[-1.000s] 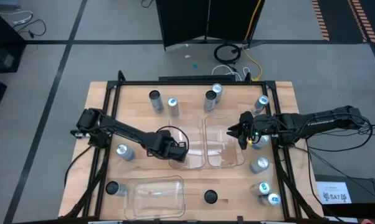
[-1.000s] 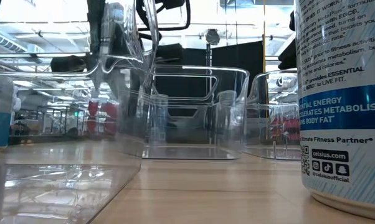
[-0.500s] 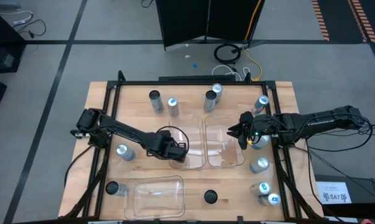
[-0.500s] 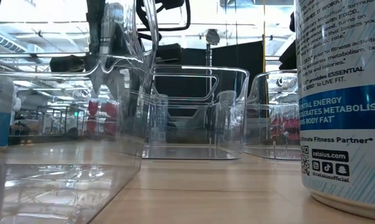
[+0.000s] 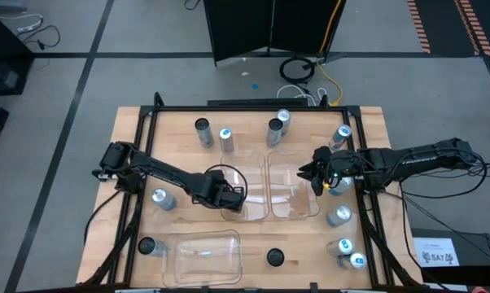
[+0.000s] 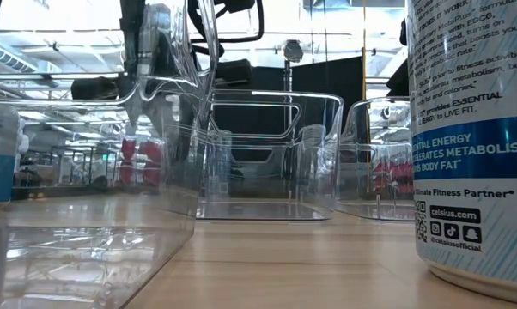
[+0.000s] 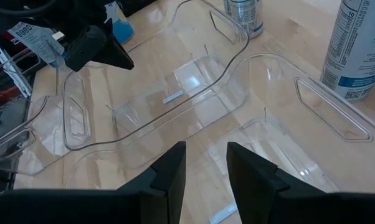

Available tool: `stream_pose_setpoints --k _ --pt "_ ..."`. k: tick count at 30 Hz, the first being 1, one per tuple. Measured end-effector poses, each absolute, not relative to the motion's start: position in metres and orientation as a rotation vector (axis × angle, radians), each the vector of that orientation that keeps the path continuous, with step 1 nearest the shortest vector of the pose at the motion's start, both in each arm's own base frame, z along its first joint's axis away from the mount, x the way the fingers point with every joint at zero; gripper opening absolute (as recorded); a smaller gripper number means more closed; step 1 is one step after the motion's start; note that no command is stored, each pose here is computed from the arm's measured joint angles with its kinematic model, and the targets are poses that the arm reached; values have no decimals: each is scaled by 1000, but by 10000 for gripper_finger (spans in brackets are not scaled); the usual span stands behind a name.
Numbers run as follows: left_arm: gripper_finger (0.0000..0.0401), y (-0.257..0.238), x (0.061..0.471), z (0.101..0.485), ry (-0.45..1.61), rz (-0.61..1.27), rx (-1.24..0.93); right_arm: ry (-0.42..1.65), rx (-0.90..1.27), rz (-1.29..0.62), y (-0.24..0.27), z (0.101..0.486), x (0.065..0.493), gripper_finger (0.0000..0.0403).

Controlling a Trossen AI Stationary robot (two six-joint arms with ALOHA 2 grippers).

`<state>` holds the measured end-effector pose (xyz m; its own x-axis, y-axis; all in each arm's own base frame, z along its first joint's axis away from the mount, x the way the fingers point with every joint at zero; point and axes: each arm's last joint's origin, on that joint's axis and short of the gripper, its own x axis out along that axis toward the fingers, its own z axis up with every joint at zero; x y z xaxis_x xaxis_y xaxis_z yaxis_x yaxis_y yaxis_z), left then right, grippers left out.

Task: Sort soda cans
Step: Move the top left transparent bin to the middle of the table

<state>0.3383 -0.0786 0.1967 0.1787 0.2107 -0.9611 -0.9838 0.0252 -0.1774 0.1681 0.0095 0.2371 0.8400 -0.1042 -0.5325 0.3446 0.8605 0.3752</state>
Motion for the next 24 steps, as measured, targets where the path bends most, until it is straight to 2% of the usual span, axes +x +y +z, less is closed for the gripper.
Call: stream_pose_setpoints --k 11,20,24 --pt "62 -79 339 197 917 1162 -1130 523 489 -249 10 237 168 107" --pt "137 -79 339 197 919 1158 -1125 523 492 -250 10 237 168 107" --pt "149 -79 339 197 920 1158 -1124 523 492 -250 10 237 168 107"
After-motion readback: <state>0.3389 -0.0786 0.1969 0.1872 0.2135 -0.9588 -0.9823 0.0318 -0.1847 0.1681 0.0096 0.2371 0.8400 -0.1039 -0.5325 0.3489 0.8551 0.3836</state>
